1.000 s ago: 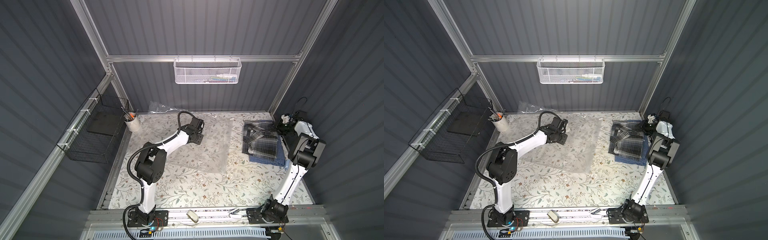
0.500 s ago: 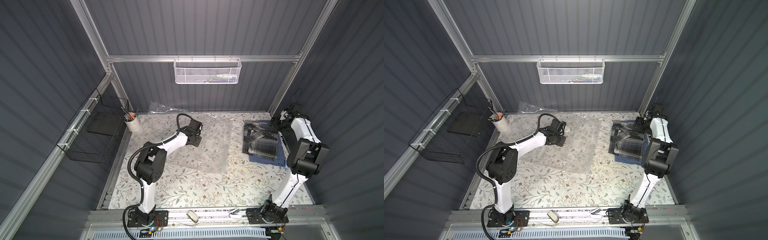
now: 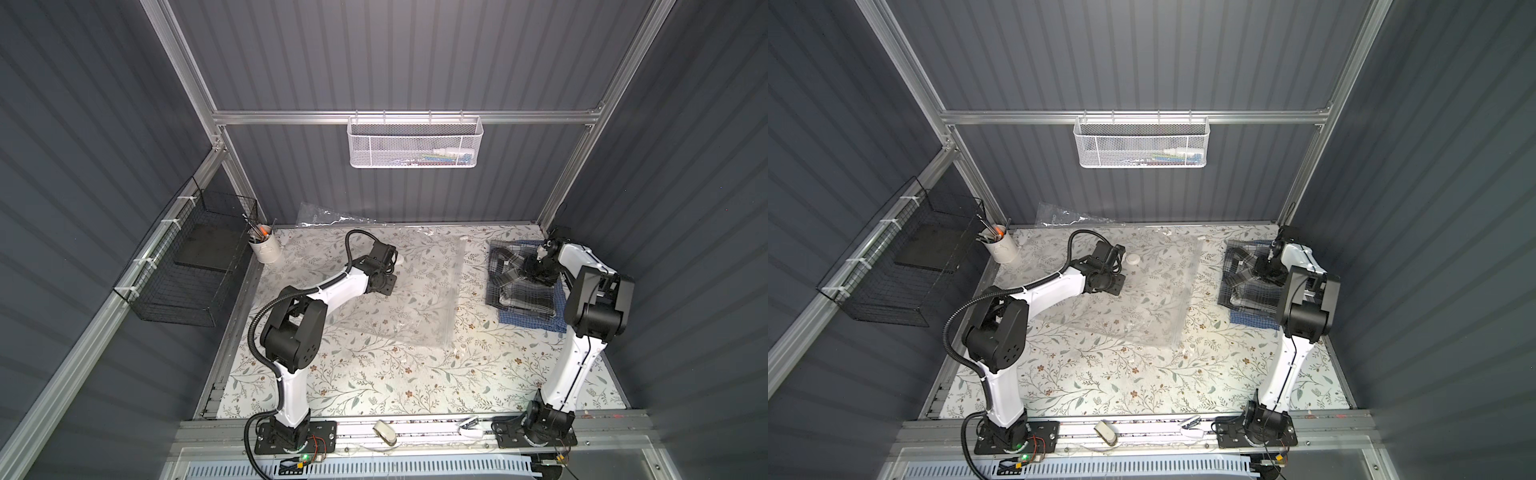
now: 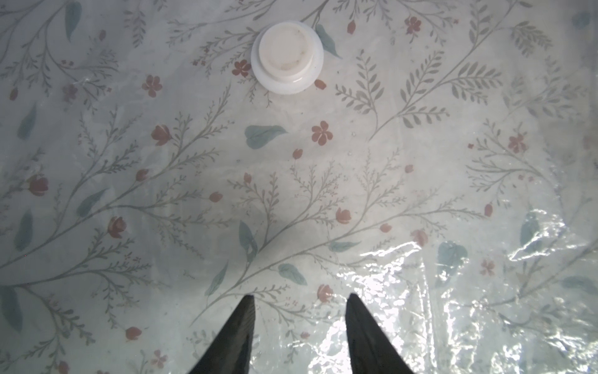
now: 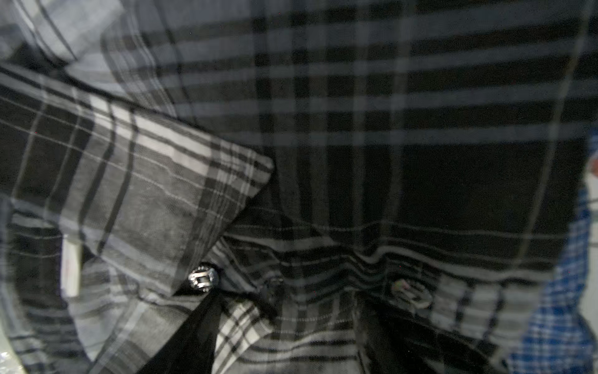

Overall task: Take the shirt out of the vacuum bag
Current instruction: Place the vacuum bag at the center of the board.

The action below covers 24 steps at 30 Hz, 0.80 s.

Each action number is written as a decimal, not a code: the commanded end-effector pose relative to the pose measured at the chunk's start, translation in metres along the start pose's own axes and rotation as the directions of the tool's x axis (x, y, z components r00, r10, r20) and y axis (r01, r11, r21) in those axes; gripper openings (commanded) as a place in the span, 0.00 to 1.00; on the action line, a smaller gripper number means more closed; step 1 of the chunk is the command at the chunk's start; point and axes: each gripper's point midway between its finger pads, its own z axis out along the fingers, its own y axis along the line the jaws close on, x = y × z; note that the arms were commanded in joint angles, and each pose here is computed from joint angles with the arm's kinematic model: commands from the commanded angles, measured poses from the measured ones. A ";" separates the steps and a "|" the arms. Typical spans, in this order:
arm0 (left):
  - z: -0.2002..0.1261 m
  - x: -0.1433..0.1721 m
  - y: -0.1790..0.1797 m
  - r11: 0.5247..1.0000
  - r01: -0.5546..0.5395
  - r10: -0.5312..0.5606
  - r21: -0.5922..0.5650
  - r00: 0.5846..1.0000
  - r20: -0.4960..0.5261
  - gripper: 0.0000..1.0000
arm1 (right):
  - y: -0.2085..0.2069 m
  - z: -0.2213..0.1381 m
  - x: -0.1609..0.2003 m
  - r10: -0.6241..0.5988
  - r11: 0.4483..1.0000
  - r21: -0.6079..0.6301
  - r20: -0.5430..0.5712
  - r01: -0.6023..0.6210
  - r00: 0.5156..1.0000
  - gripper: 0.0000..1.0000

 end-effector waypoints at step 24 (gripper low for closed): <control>-0.024 -0.005 0.029 0.997 0.074 -0.074 0.002 0.993 0.093 0.50 | 0.093 -0.018 0.051 -0.208 0.977 -0.038 -0.003 0.208 0.978 0.64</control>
